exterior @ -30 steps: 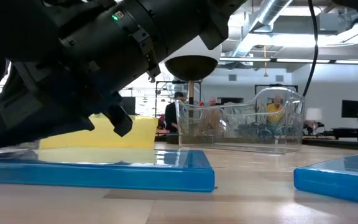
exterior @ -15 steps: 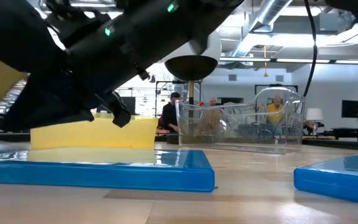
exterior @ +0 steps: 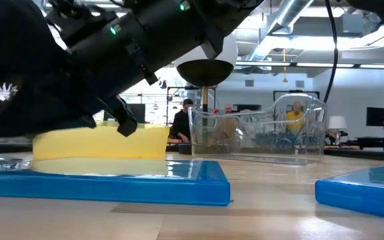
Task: Pick & place jewel cases by type
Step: Put the right black CD case into the yellow bin
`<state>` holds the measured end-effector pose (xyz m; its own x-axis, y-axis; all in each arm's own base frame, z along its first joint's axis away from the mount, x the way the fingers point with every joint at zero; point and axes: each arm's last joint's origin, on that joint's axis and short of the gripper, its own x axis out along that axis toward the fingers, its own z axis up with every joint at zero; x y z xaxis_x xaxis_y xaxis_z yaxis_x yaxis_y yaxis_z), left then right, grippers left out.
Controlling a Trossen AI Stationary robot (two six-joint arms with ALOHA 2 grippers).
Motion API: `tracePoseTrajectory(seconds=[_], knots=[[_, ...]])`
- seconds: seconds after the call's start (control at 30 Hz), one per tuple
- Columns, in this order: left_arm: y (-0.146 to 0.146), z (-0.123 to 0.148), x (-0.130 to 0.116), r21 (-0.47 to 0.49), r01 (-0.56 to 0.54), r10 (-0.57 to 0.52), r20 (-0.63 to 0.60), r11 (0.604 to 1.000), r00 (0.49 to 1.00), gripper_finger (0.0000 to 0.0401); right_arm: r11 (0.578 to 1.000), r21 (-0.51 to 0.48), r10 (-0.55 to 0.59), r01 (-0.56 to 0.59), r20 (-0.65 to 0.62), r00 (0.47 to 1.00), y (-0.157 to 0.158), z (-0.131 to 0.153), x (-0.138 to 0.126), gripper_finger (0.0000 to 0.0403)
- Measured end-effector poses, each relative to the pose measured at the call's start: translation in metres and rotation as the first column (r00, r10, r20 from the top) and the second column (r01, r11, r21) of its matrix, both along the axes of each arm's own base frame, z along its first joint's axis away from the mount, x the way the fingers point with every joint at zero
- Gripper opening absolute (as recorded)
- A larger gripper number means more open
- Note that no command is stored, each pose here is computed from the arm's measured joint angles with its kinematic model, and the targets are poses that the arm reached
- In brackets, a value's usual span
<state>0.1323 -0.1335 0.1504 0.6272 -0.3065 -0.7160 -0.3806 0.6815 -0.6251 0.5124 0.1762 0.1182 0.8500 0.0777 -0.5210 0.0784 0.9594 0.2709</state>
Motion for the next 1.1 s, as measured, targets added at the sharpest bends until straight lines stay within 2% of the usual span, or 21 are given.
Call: tracePoseTrajectory(seconds=[0.37, 0.57, 0.9, 1.1], knots=[[0.0012, -0.0003, 0.0002, 0.028, -0.017, 0.016, 0.016, 0.999, 1.000, 0.0174, 1.000, 0.011, 0.006, -0.006, 0.031, 1.000, 0.0006, 0.0027, 0.0016, 0.0000], [0.0013, -0.0003, 0.0002, 0.030, -0.019, 0.018, 0.017, 0.999, 1.000, 0.0174, 0.999, -0.019, 0.038, -0.038, 0.032, 0.999, 0.0015, 0.0026, 0.0013, 0.0003], [0.0012, -0.0003, 0.0002, 0.030, -0.018, 0.017, 0.017, 0.999, 1.000, 0.0174, 0.997, -0.038, 0.065, -0.064, 0.031, 0.997, 0.0022, 0.0025, 0.0010, 0.0066], [0.0013, -0.0004, 0.0001, 0.031, -0.017, 0.017, 0.017, 0.999, 1.000, 0.0174, 0.994, -0.077, 0.086, -0.084, 0.032, 0.996, 0.0028, 0.0027, 0.0009, 0.0075]])
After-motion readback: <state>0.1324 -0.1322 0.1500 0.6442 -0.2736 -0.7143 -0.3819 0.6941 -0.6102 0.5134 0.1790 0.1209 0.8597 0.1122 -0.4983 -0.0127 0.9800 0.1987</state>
